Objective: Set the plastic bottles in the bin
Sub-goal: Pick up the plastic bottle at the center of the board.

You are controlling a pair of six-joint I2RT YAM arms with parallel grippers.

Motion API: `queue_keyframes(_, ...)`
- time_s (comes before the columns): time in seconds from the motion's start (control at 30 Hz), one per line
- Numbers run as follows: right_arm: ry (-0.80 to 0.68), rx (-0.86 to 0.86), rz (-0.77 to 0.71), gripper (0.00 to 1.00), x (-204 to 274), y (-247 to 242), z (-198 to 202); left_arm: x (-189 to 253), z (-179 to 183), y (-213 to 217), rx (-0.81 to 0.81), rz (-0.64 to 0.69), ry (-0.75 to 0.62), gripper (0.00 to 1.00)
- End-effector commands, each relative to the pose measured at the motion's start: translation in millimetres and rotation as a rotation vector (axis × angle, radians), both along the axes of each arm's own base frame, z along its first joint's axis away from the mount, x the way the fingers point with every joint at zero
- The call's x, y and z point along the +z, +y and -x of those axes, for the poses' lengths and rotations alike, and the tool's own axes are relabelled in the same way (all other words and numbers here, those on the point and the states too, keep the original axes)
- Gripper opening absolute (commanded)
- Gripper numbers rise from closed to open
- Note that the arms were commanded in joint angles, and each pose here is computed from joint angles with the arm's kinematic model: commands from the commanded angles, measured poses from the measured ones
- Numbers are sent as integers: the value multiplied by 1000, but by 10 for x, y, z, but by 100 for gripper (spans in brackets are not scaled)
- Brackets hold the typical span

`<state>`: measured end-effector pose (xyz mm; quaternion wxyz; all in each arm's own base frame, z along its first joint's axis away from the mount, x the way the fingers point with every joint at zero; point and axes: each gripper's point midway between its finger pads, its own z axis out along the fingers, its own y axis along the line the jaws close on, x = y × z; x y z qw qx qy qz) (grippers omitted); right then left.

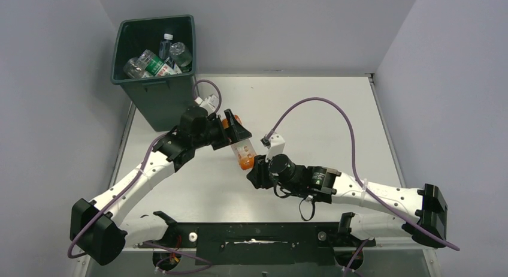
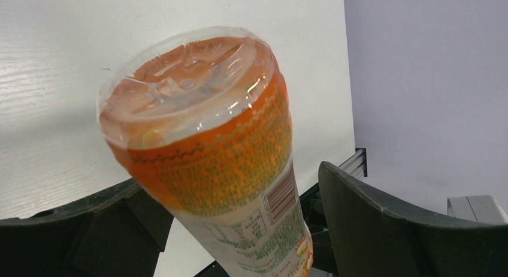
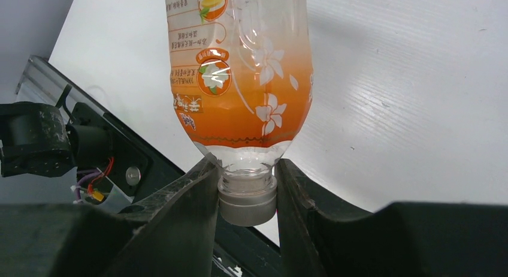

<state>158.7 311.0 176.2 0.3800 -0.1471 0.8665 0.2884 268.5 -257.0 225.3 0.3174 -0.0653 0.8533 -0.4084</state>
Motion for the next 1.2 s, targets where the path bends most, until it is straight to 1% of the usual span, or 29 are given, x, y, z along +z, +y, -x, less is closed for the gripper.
queue_keyframes(0.0,-85,-9,-103,26,394,172,-73,155,-95,-74,12,38,-68,84)
queue_keyframes(0.33,-116,-21,-134,26,530,95,-45,4,-70,-52,17,11,-48,84)
queue_keyframes(0.83,-130,-2,-145,26,584,146,13,-63,-91,-43,26,-2,-44,84)
queue_keyframes(0.87,-129,-2,-142,26,575,148,14,-58,-92,-39,27,-1,-46,83)
queue_keyframes(0.9,-125,-3,-136,26,558,151,18,-59,-86,-42,26,2,-45,80)
queue_keyframes(1.03,-113,-9,-124,26,499,152,16,-35,-79,-66,14,11,-45,63)
queue_keyframes(1.17,-107,-18,-116,28,473,145,7,-13,-76,-78,8,15,-45,49)
